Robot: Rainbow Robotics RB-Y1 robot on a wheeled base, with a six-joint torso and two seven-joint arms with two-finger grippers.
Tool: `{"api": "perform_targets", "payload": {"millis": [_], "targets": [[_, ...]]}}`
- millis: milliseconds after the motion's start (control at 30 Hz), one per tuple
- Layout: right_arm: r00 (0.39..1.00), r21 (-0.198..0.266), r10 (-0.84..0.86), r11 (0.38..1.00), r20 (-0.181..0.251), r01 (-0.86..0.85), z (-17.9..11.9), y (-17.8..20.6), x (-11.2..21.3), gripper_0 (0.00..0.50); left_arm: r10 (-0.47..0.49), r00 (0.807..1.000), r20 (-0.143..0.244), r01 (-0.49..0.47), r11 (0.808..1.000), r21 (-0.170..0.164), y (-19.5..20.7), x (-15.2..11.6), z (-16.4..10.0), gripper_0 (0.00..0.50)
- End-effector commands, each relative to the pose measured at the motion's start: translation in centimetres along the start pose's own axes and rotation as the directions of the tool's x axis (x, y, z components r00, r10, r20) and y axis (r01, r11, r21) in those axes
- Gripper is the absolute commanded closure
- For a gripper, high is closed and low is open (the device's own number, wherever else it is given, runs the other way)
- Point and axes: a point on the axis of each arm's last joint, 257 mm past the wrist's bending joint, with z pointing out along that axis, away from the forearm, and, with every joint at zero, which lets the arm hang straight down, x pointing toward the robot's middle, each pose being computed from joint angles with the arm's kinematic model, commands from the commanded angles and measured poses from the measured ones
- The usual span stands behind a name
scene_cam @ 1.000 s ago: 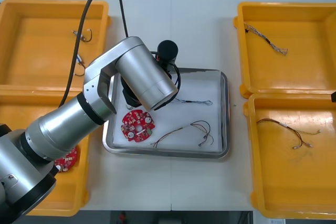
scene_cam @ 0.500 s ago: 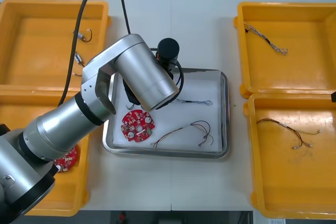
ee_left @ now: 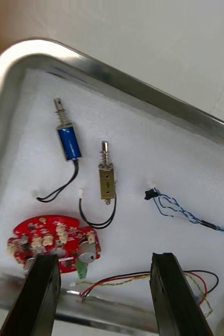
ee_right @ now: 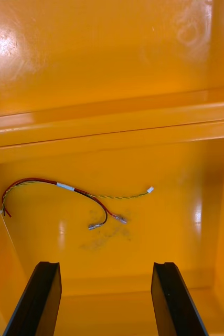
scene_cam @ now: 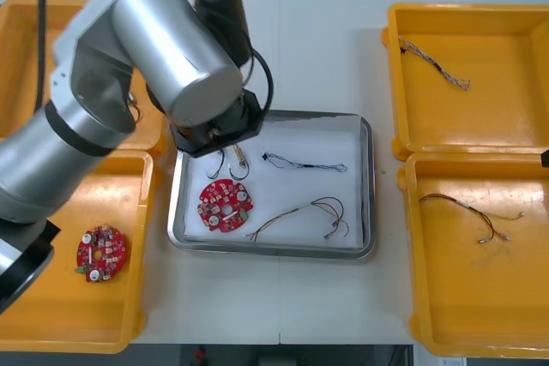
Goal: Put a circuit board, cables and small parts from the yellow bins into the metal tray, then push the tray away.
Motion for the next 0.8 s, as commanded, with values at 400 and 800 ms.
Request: {"api": "perform_targets", "payload": {"millis": [400, 800], "targets": [[0.999, -0.014, -0.006, 1.0, -0.035, 0.005, 1.0, 0.9, 1.4, 0.0, 0.045, 0.996, 0.072, -0.046, 0.999, 0.008, 6.6, -9.0, -8.7, 0.0], [0.965, -0.048, -0.26, 0.965, -0.046, 0.258, 0.4, 7.0, 0.2, 0.0, 0.215, 0.976, 0.037, -0.211, 0.972, -0.099, 13.9, -11.0, -10.4, 0.0]]}}
